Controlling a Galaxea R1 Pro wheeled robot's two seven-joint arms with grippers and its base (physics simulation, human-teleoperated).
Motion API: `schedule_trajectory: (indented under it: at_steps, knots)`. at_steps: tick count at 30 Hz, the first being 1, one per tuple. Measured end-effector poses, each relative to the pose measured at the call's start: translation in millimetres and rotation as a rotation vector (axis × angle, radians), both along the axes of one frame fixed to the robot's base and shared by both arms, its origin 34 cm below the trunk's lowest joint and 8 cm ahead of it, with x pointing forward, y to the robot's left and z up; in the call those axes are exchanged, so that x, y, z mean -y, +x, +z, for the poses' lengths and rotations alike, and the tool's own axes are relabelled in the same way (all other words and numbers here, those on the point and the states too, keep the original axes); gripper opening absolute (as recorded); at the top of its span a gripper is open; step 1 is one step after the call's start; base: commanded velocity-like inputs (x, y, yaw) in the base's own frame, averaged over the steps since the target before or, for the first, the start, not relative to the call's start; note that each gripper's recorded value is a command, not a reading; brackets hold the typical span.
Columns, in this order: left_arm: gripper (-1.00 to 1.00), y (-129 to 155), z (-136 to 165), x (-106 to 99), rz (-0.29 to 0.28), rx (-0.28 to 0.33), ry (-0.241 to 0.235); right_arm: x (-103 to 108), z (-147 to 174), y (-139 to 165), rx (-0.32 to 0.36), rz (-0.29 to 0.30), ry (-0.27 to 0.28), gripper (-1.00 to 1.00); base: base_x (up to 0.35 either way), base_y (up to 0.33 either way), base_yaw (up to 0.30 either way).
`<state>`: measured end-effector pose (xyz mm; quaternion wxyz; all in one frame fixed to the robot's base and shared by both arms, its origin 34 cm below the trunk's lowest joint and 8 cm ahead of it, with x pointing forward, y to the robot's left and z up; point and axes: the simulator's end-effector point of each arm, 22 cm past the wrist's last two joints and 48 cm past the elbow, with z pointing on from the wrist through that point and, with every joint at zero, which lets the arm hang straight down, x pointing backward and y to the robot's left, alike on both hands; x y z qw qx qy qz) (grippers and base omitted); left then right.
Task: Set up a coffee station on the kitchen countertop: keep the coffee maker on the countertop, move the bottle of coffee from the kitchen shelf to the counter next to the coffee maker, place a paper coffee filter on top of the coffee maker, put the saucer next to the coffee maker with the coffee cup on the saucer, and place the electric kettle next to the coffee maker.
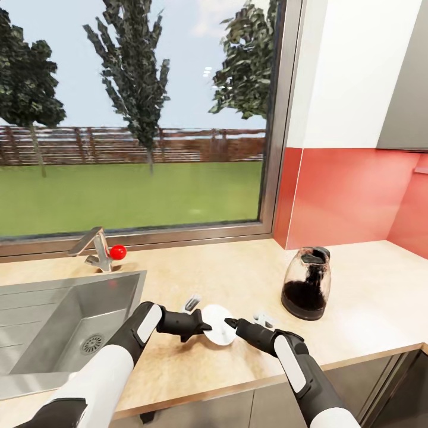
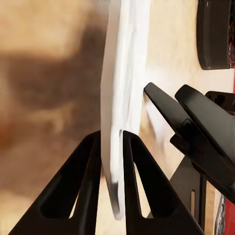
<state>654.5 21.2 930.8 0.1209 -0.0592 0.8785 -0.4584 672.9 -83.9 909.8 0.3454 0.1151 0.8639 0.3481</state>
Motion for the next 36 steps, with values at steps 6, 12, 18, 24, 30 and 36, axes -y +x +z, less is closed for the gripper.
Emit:
schedule_trajectory:
  at_steps: [6, 12, 18, 24, 30, 36]
  knots:
    - [-1.0, 1, 3, -1, -0.007, 0.013, -0.011, 1, 0, 0, -0.001, -0.001, 0.0, 1.0, 0.0, 0.0, 0.0]
    - [-1.0, 9, 6, -29, 0.021, 0.024, -0.03, 2, 0, 0, 0.0, -0.003, -0.002, 1.0, 0.0, 0.0, 0.0]
    - [-1.0, 25, 14, -84, 0.066, 0.062, -0.028, 8, 37, 16, 0.094, -0.015, -0.008, 1.0, 0.0, 0.0, 0.0]
    - [-1.0, 33, 28, -114, 0.09, 0.098, -0.049, 12, 89, 30, 0.214, -0.027, 0.0, 1.0, 0.0, 0.0, 0.0]
    - [-1.0, 43, 61, -118, 0.078, 0.188, -0.092, -6, 143, 31, 0.342, 0.018, -0.002, 1.0, -0.007, 0.0, 0.0]
    - [-1.0, 48, 77, -116, 0.068, 0.24, -0.096, -46, 148, 16, 0.377, 0.126, -0.037, 1.0, -0.267, 0.0, 0.0]
